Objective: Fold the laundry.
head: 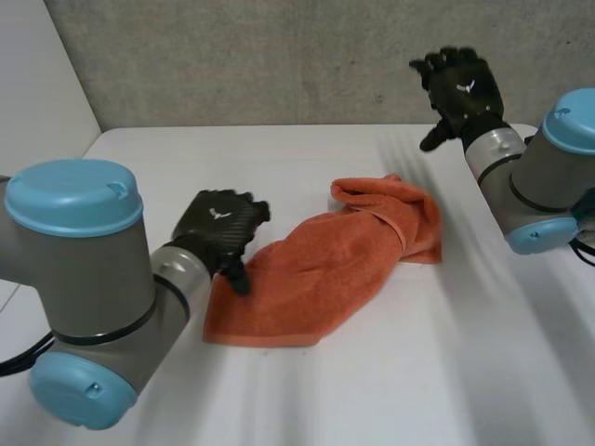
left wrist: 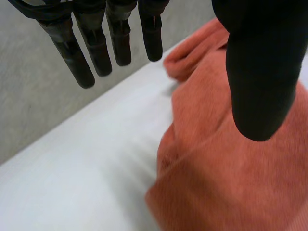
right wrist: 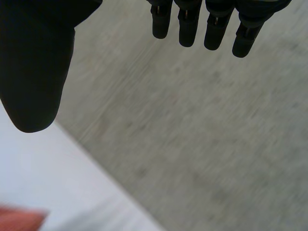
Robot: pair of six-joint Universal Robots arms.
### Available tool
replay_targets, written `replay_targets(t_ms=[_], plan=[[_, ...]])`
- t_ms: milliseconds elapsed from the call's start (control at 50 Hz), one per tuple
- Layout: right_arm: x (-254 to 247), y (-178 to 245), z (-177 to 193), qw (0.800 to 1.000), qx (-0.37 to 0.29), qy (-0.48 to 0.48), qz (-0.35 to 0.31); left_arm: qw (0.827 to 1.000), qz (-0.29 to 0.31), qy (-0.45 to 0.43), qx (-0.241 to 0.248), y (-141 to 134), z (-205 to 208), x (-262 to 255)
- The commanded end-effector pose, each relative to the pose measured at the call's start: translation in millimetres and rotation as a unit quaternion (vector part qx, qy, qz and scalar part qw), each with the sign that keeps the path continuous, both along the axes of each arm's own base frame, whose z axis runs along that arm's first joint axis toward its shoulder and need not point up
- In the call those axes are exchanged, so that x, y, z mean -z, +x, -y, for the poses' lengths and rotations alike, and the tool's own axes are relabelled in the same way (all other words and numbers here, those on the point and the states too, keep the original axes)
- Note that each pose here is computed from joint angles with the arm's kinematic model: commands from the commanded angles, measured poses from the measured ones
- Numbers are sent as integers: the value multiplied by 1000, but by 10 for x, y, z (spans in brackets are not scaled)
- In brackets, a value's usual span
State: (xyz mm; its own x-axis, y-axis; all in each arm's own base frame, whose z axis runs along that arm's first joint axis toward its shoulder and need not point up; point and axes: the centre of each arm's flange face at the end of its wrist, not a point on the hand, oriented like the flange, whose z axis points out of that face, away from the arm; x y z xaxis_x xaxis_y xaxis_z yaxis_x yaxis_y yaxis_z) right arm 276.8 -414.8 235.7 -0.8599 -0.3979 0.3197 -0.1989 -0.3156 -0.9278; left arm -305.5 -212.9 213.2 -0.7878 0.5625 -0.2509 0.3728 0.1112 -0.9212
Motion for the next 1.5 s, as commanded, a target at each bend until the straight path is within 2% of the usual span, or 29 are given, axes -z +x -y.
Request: replay_targets(t_ms=[20,120,400,620,740,920,1060,1180,1280,1380,1400,1480,1500], plan=[[315,-92,-350,984,-7,166,-62,997,31,43,-56,273,62,208],[474,-186,-581,971,-7,224,-87,997,26,51,-49,289,195,390],[606,-269,-860,974,-18,194,-112,997,15,65,-32,188,423,713],[531,-167,-667,976,-59,175,-120,997,13,66,-23,135,309,681],[595,-15,-391,968,-112,129,-181,998,6,54,-35,163,302,572],[861,-23,28,958,-74,131,-243,998,0,37,-47,186,393,494],[628,-49,5,966,-64,118,-222,997,-43,-29,-52,133,708,212],[124,-152,-539,970,-70,113,-204,986,-96,-124,-61,85,1087,-227],[4,-247,-1185,957,-86,125,-248,977,-118,-166,-56,30,1229,-494],[117,-225,-2040,920,-153,175,-316,975,-118,-182,-41,-24,1280,-650],[202,-180,-2352,904,-189,198,-329,975,-117,-186,-37,-31,1293,-691],[469,6,-2997,871,-270,243,-330,972,-120,-199,-34,-29,1313,-821],[501,54,-3056,871,-279,245,-322,971,-122,-201,-33,-30,1313,-842]])
